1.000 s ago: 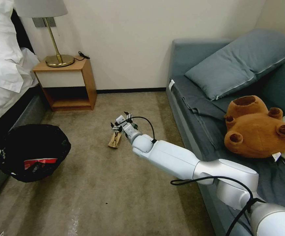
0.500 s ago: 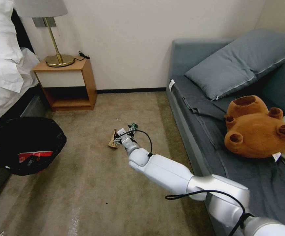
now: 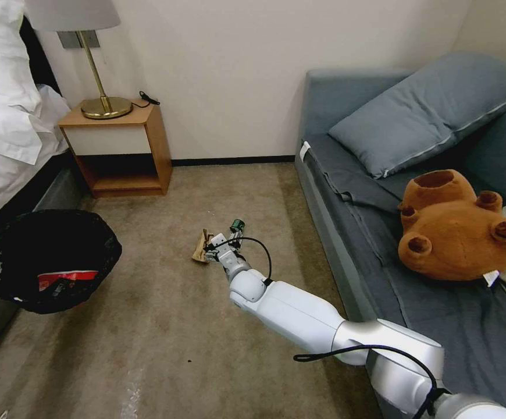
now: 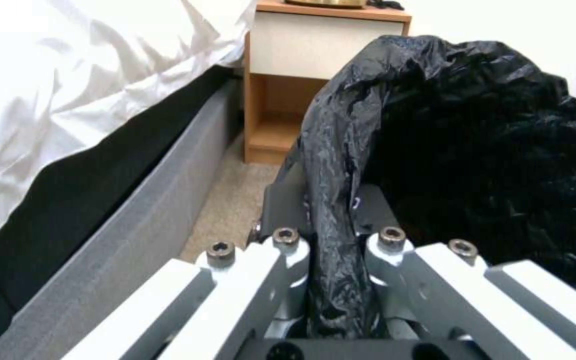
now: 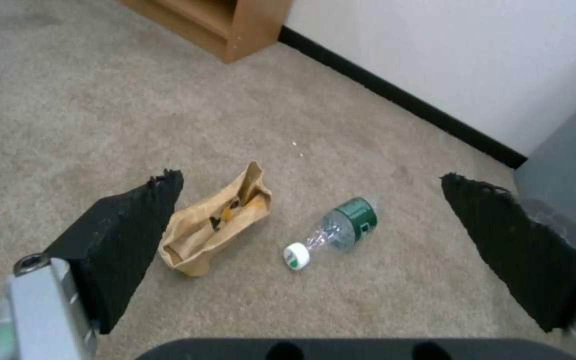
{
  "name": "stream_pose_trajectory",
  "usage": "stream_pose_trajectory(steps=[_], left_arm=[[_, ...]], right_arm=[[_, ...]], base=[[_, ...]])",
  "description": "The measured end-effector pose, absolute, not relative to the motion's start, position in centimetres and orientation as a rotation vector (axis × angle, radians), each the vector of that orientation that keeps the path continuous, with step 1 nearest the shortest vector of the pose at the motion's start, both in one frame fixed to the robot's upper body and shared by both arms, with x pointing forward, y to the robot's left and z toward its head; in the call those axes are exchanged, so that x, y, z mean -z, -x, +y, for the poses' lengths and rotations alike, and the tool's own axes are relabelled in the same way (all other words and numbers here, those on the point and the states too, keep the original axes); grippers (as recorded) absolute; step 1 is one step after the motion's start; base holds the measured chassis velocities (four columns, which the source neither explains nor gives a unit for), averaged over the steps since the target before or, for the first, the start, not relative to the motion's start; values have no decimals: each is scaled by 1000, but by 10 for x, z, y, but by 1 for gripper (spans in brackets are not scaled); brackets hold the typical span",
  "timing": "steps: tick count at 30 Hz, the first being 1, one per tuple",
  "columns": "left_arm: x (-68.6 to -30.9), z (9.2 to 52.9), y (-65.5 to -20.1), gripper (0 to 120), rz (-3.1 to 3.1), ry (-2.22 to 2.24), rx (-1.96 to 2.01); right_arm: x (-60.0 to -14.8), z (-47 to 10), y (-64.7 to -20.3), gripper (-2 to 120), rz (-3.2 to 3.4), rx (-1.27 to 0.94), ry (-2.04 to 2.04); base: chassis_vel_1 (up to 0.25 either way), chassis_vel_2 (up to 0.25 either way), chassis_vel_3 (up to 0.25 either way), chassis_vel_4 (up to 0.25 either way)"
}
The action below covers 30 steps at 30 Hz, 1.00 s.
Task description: Pick up the trash bin, then pick up the garbage on the floor and place it into the trash bin.
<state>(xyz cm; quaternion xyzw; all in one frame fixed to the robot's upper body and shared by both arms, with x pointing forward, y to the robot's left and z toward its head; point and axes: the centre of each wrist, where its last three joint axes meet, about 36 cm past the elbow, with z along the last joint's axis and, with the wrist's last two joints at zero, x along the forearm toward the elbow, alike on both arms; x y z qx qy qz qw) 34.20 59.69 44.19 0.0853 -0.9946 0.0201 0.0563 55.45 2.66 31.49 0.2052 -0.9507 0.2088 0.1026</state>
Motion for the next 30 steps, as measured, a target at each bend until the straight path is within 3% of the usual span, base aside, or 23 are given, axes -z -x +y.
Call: stream_pose_trajectory(steps=[30], left_arm=[[-436,594,-343,5,-3008,-259,-70]], right_arm=[[-301,28,-551,100,-2744,-511,-566]], base=[[0,0,0,0]])
